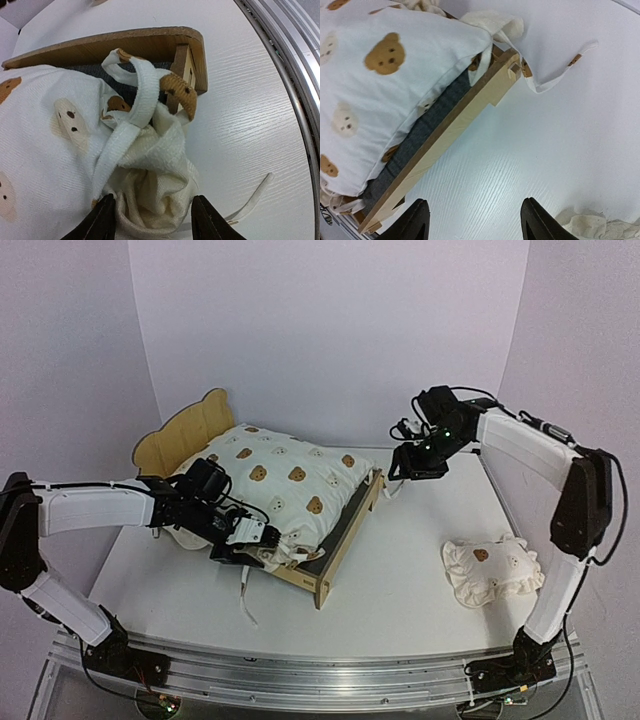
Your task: Set up the pet bed
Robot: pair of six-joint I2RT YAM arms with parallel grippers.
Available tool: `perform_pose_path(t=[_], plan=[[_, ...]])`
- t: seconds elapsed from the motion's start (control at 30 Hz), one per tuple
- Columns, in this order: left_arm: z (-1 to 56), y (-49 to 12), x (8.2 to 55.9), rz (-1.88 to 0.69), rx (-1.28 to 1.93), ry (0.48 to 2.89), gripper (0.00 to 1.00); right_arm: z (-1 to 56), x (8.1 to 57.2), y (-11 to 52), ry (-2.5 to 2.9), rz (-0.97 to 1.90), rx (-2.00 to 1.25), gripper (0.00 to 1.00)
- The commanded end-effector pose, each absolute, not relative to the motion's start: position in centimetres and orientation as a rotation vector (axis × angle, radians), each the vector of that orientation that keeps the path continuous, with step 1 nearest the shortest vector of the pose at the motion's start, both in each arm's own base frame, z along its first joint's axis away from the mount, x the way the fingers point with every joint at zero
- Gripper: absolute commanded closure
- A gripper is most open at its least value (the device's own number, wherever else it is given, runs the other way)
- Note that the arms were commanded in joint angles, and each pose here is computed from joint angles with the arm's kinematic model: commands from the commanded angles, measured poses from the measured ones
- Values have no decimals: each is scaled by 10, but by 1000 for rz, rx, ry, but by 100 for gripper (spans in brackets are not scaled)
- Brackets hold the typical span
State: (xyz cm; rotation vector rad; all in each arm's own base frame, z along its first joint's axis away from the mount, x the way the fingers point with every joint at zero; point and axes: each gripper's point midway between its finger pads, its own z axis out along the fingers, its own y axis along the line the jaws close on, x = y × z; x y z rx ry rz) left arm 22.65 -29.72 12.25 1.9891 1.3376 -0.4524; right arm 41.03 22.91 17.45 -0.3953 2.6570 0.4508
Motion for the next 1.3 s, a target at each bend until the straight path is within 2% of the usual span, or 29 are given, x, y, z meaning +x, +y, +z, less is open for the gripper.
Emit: perform_pose_path(t=[0.0, 0.17, 0.37, 0.47, 0.73, 0.97, 1.27], plan=[[121, -301, 241, -454, 1913, 1431, 51, 194, 353, 266, 2612, 540, -567, 39], [130, -304, 253, -455, 1818, 1486, 66, 199, 278, 352, 2493, 770, -908, 43], [147, -302, 276, -447, 1652, 1552, 86, 203, 247, 411, 2386, 949, -883, 50], [150, -303, 282, -450, 1610, 1565, 92, 201, 232, 430, 2338, 1027, -865, 56], [152, -308, 281, -500, 1578, 1565, 96, 168, 204, 460, 2336, 1019, -911, 57], [162, -305, 303, -454, 1462, 1603, 100, 154, 210, 474, 2302, 926, -935, 58], [159, -304, 296, -494, 1470, 1608, 100, 134, 231, 491, 2267, 857, -891, 59]])
